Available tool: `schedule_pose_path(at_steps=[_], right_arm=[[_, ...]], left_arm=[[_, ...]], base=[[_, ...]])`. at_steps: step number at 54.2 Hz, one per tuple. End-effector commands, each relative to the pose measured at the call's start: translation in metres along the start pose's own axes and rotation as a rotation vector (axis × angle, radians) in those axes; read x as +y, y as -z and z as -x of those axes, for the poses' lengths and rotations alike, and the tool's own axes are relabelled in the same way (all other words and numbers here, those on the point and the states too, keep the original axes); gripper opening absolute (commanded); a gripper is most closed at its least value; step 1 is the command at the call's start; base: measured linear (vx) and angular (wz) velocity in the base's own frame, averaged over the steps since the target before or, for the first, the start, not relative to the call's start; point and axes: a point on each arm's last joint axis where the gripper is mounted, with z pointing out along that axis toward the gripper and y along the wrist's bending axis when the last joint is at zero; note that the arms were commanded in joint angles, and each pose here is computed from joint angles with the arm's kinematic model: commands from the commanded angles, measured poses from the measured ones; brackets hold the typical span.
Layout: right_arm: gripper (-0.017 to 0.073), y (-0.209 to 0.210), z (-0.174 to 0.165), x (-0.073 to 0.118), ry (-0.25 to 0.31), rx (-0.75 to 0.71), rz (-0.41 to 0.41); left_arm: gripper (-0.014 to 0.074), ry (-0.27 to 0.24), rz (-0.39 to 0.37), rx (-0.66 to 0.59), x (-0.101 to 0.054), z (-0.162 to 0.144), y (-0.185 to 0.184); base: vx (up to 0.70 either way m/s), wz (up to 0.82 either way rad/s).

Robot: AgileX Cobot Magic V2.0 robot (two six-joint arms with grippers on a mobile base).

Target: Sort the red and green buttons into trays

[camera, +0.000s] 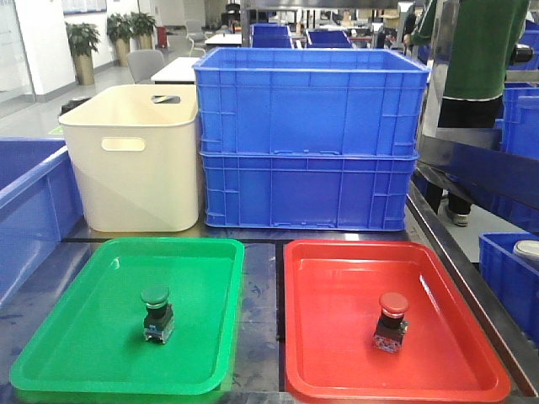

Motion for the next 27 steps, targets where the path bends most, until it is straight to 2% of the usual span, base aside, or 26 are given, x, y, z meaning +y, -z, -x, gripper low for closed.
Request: schedule_pose_path(at_steps=[1,27], right_arm=[[-0.0009,-0.0002,0.0026,-0.0007,0.003,-0.049,-0.010],[-0.0008,0.0003,0.0028,-0.0007,0.003,-0.054,-0.010]], left_arm=[[-0.0006,0.008,-0.019,-0.115,-0.0021,0.0156,0.0030],[-0.0006,0.008,-0.019,-0.116,-0.0021,0.0157,0.0030]], base=[[0.00,0.00],[0.00,0.00]])
